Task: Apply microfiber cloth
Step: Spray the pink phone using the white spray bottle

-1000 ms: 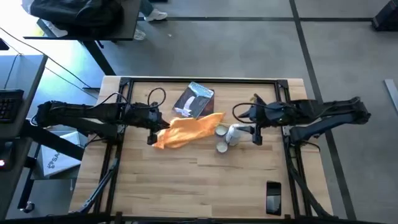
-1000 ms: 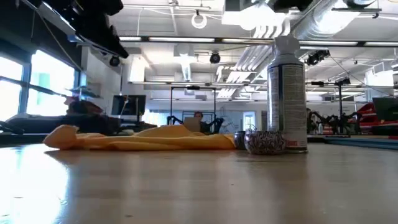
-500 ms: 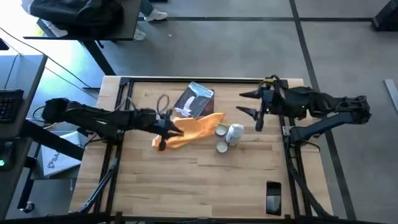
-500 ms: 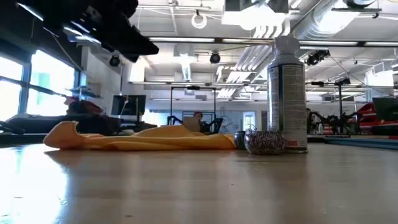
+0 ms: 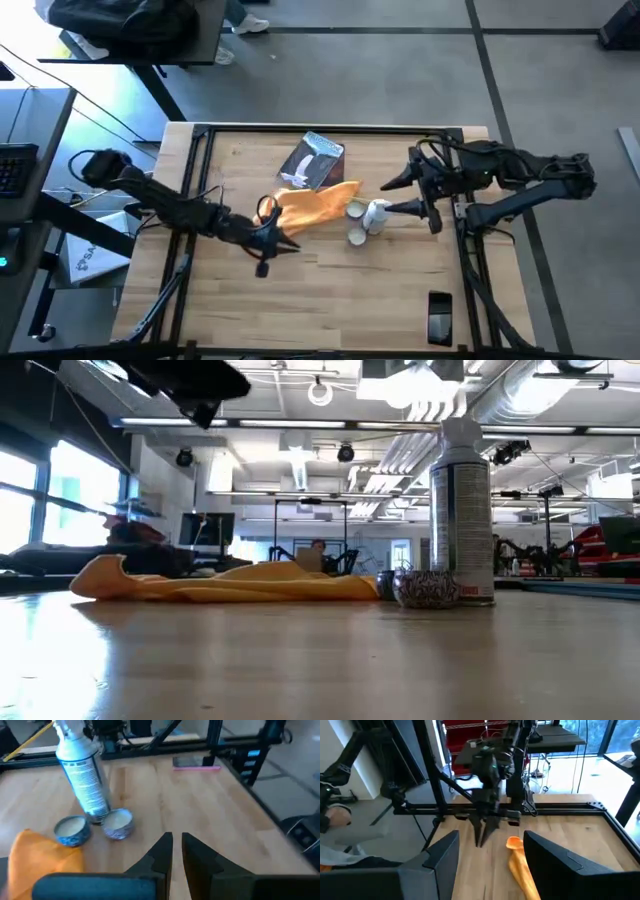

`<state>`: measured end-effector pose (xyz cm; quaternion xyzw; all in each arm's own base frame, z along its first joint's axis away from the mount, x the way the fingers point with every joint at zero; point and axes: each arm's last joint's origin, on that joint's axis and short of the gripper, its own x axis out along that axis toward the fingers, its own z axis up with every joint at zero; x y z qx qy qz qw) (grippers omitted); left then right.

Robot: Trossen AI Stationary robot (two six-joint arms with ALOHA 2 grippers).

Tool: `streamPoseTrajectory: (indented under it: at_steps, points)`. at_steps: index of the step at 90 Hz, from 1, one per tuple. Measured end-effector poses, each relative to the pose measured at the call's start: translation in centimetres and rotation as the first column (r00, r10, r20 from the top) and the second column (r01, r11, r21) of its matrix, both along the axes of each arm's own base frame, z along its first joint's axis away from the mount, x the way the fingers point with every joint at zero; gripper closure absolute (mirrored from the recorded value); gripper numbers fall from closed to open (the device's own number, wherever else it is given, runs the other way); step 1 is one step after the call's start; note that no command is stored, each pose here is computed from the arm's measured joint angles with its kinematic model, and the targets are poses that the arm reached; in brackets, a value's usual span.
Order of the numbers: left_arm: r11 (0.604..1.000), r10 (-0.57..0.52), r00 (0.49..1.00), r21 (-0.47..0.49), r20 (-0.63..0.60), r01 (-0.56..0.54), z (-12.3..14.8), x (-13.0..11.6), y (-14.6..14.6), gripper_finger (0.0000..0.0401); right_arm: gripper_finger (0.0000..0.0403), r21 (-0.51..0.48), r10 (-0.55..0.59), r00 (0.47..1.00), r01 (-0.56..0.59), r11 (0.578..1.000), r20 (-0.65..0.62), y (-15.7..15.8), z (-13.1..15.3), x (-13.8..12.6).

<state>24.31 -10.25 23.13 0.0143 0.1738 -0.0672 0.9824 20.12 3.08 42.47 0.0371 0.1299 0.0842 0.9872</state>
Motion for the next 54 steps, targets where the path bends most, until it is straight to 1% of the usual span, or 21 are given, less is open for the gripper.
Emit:
streamPoseTrajectory:
  at_steps: [12,22,33,43,54]
  points:
    - [0.999,0.032,0.996,0.004,0.08,-0.032,0.6,-1.0,-2.2,0.0378,0.0214,0.0,0.0,1.0,0.0,1.0,0.0,0.0,0.0,0.0]
    - [0.999,0.043,0.986,-0.023,0.159,-0.04,1.4,-1.7,-3.7,0.0378,0.0215,0.0,0.0,1.0,0.0,1.0,0.0,0.0,0.0,0.0]
    - [0.999,0.04,0.976,-0.045,0.214,-0.031,1.8,-2.3,-5.0,0.0378,0.0215,0.0,0.0,1.0,0.0,1.0,0.0,0.0,0.0,0.0]
    - [0.998,0.042,0.968,-0.061,0.247,-0.027,1.6,-2.3,-6.0,0.0378,0.0215,0.0,-0.001,1.0,0.001,1.0,0.0,0.0,0.0,0.0]
    - [0.997,0.041,0.961,-0.081,0.272,-0.02,0.8,-1.6,-6.9,0.0378,0.0215,-0.001,-0.001,1.0,0.001,1.0,-0.001,0.0,0.0,0.0]
